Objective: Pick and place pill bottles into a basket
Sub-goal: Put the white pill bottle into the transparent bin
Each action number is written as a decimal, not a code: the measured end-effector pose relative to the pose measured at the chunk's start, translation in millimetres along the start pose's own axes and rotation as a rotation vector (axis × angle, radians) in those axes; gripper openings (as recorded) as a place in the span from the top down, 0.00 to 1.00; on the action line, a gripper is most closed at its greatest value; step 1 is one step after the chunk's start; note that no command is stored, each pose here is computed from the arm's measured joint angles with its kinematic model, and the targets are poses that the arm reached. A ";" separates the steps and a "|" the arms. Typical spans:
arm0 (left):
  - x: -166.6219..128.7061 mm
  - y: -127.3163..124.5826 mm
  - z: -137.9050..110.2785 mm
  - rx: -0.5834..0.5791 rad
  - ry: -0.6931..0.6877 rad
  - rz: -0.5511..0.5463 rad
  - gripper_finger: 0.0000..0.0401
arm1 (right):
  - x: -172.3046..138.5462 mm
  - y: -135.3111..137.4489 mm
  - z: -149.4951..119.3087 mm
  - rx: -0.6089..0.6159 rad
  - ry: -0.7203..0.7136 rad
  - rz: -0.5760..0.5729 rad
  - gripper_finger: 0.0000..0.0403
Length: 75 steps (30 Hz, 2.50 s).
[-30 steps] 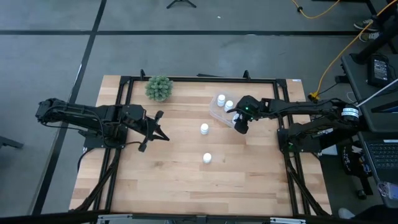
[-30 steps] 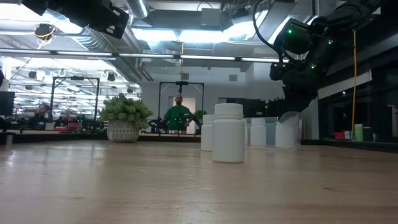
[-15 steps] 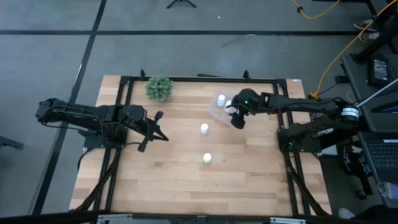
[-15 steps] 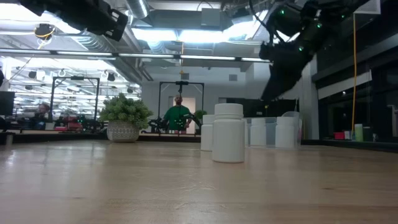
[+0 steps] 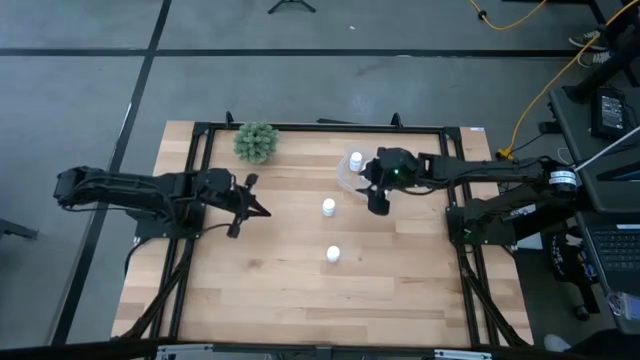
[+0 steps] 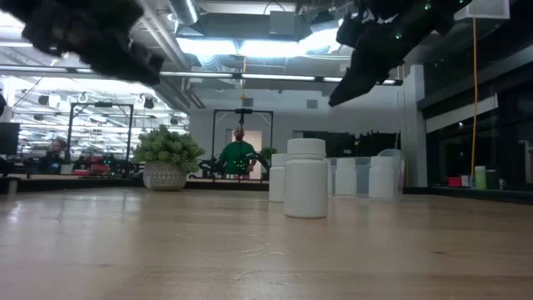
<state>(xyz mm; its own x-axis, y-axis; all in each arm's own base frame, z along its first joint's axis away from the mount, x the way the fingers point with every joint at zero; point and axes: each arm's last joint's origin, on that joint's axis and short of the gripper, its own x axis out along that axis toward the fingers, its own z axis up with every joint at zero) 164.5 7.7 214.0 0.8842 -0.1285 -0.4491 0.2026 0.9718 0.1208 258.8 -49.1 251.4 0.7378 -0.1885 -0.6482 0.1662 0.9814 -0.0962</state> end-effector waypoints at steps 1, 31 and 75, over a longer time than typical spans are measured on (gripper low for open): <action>-0.2 0.4 -7.9 -0.017 -0.004 0.014 1.00 | -0.1 2.6 0.2 -0.002 -0.001 0.013 0.39; -15.1 -1.6 -55.0 -0.122 -0.174 0.135 1.00 | 85.9 47.0 -14.2 -0.008 0.028 0.116 0.39; -14.8 -1.8 -56.4 -0.129 -0.159 0.133 1.00 | 133.4 42.9 -6.8 -0.082 0.120 0.082 0.39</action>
<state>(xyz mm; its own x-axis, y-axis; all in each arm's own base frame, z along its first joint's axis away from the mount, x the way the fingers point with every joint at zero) 127.2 18.9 170.5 0.9567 -0.0172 -0.2905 0.0333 0.9982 0.0506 360.0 -31.8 155.7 0.6621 -0.1065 -0.7418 0.0510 0.9940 -0.0972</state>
